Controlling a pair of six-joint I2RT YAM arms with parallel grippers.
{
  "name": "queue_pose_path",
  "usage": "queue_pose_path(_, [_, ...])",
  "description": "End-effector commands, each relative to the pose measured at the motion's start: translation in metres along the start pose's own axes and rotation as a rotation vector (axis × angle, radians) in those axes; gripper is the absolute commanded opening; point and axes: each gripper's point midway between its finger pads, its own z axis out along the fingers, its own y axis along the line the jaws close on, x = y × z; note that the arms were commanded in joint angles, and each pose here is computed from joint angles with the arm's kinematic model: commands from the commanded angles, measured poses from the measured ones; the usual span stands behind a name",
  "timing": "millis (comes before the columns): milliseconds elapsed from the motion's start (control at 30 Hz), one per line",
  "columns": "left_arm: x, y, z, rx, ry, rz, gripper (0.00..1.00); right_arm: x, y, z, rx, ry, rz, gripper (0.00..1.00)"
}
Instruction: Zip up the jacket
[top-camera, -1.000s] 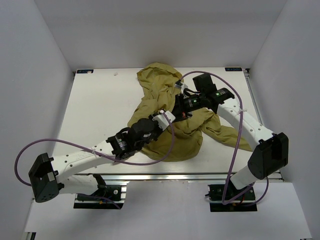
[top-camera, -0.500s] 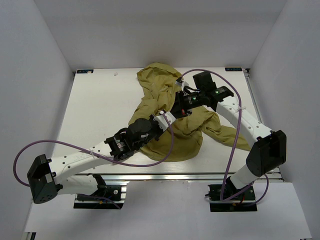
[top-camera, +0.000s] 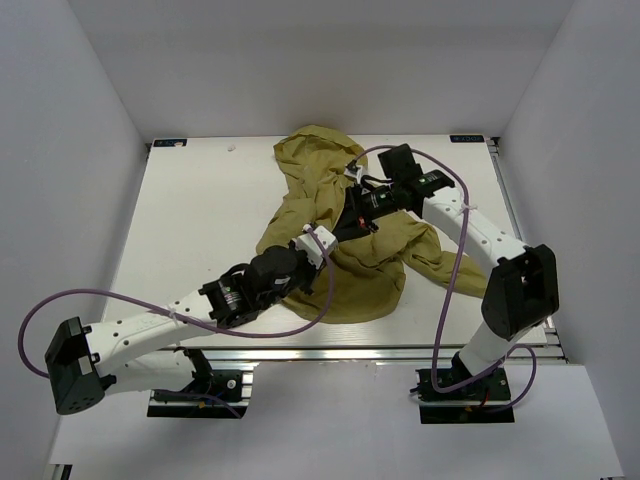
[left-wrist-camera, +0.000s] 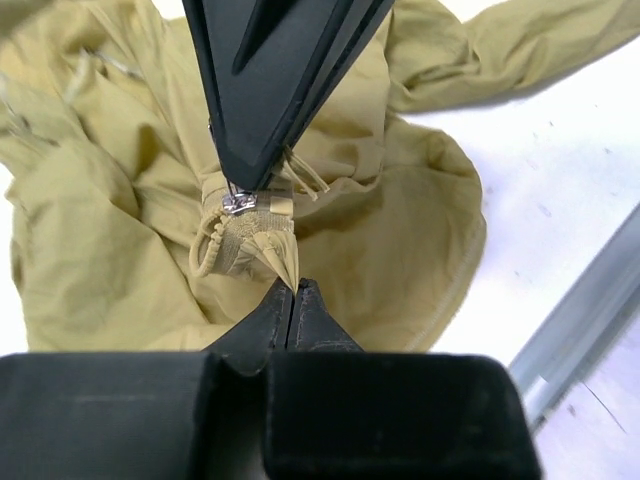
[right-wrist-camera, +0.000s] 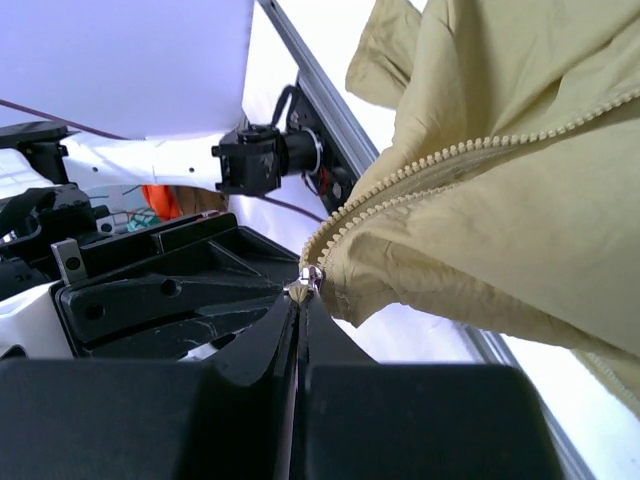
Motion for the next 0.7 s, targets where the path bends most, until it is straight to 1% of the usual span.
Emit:
queue_pose_path(0, [0.04,-0.03,-0.014,0.118,0.157,-0.045,0.0,-0.025,0.0,-0.006,0.016,-0.081,-0.079,0.0])
queue_pose_path(100, [0.047,-0.04,-0.017,0.14,0.196,-0.046,0.0,-0.028,-0.01,-0.005,0.055,-0.084,-0.121,0.0])
queue_pose_path(167, [0.055,-0.044,-0.021,0.143,0.244,-0.06,0.0,-0.042,-0.015,-0.006,0.1,-0.102,-0.235,0.0])
queue_pose_path(200, [0.059,-0.046,-0.023,0.15,0.26,-0.07,0.0,-0.053,-0.026,-0.008,0.167,-0.136,-0.281,0.0])
queue_pose_path(233, [0.062,-0.051,-0.025,0.168,0.274,-0.08,0.0,-0.059,-0.025,-0.007,0.184,-0.155,-0.35,0.0])
queue_pose_path(267, [0.065,-0.061,-0.028,0.216,0.285,-0.11,0.0,-0.063,-0.032,-0.007,0.206,-0.172,-0.382,0.0])
queue_pose_path(300, [0.067,-0.066,-0.03,0.239,0.293,-0.121,0.0,-0.079,-0.043,-0.01,0.286,-0.242,-0.383,0.0])
queue_pose_path(367, [0.07,-0.076,-0.038,0.279,0.322,-0.162,0.0,-0.09,-0.048,-0.011,0.332,-0.275,-0.353,0.0])
queue_pose_path(400, [0.071,-0.079,-0.041,0.286,0.332,-0.17,0.0,-0.097,-0.062,-0.013,0.405,-0.302,-0.297,0.0])
queue_pose_path(500, [0.08,-0.081,-0.054,0.287,0.381,-0.217,0.0,-0.107,-0.083,-0.017,0.505,-0.339,-0.259,0.0])
queue_pose_path(600, [0.089,-0.08,-0.065,0.275,0.409,-0.273,0.0,-0.101,-0.1,-0.01,0.521,-0.294,-0.253,0.0])
queue_pose_path(633, [0.092,-0.079,-0.067,0.262,0.42,-0.297,0.0,-0.096,-0.1,-0.007,0.504,-0.255,-0.3,0.0])
queue_pose_path(667, [0.095,-0.077,-0.069,0.25,0.427,-0.305,0.0,-0.086,-0.099,-0.005,0.483,-0.208,-0.308,0.0])
